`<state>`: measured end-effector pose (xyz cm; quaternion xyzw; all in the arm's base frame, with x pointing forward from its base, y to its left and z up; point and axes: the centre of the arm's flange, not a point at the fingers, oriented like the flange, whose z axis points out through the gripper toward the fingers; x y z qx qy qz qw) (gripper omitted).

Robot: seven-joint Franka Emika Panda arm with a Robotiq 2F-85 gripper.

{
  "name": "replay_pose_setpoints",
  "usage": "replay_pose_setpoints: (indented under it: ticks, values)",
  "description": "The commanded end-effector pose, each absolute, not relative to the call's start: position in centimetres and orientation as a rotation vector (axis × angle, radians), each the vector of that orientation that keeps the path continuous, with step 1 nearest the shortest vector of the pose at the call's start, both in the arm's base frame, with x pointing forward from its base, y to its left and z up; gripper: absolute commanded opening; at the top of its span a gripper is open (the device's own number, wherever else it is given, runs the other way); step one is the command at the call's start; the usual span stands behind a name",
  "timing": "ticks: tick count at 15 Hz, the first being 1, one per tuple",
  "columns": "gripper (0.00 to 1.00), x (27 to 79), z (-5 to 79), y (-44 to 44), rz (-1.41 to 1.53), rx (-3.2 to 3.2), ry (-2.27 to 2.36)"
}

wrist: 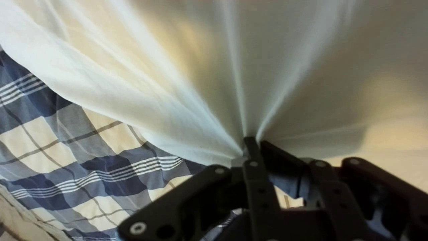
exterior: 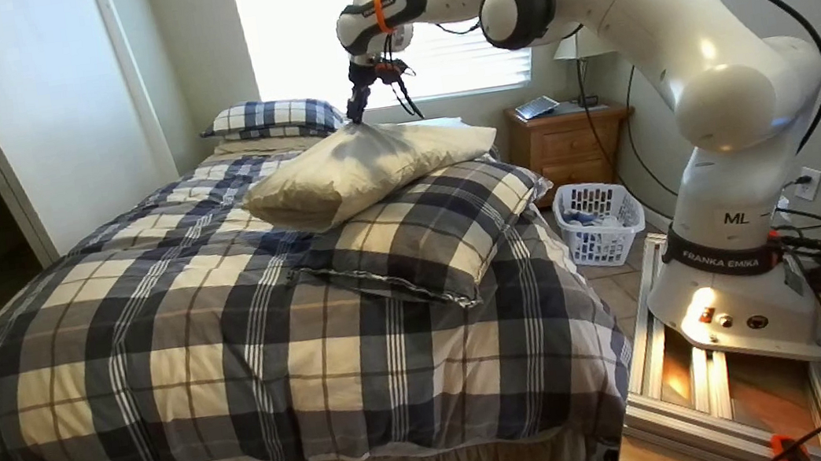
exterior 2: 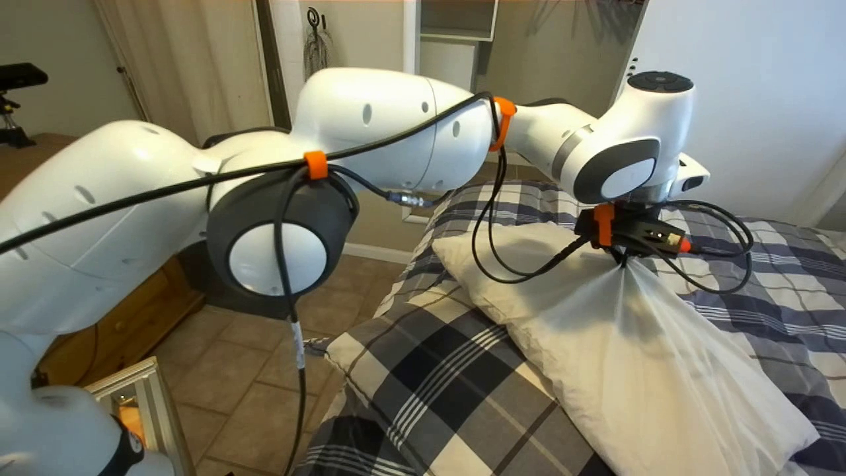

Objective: Push the white pillow backwards, then put the checked pillow on the white pillow

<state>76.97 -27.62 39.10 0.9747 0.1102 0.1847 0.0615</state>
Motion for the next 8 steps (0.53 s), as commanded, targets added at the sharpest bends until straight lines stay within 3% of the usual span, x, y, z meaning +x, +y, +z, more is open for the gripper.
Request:
replay_pose_setpoints:
  ticks: [1, 8]
  values:
    - [0.02, 78.8, 40.8, -27.3, 0.689, 2.872, 0.410]
    - [0.02, 80.5, 43.3, -27.2, 0.881, 2.746, 0.430]
